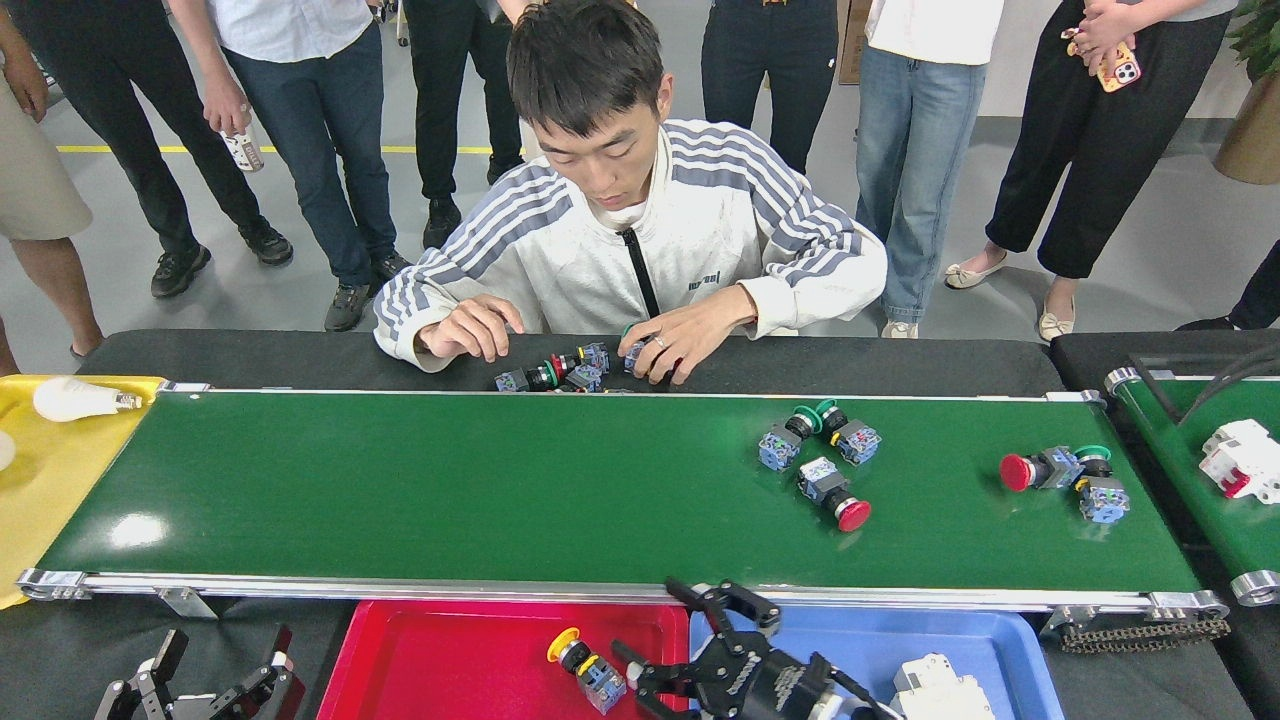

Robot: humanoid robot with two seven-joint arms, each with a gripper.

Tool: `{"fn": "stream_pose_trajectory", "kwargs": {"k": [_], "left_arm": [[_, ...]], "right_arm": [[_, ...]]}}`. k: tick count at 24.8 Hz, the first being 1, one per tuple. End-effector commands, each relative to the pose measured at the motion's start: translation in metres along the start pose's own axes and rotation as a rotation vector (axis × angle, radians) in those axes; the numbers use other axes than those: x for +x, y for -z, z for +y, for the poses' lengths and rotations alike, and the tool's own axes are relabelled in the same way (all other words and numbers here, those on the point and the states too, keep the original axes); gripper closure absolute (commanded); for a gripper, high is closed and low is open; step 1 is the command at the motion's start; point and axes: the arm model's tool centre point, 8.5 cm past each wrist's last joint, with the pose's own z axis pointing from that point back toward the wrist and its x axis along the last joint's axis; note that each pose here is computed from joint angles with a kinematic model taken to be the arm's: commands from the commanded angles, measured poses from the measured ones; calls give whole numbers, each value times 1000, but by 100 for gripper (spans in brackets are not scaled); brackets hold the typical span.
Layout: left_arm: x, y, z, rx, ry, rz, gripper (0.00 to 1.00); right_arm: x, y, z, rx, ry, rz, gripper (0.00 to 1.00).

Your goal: Pick switch part from conveyor to tray

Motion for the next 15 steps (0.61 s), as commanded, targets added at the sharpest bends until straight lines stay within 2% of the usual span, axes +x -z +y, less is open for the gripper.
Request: {"fn": "stream_pose_trajectory", "kwargs": {"k": [1, 4, 7, 10, 12, 13, 15], "left_arm": [[-3, 1, 8, 24, 12, -1, 0], [-2, 1, 6, 21, 10, -4, 0], [-1, 1, 6, 21, 6, -3, 0], [1, 2, 6, 21, 4, -6, 0], [2, 6, 8, 28, 3, -7, 0], [2, 7, 9, 31, 3, -7, 0], [2, 10, 12, 41, 4, -7, 0]], "right_arm": [[-27, -26, -13, -101, 34, 217, 2], [-64, -97, -2, -128, 34, 473, 2], [-89, -129, 1, -123, 16, 576, 2], [-95, -126, -1, -126, 12, 584, 2], [-98, -115, -11, -135, -25, 562, 2], [-98, -107, -14, -138, -41, 544, 2], [-84, -71, -17, -110, -94, 452, 2]]}}
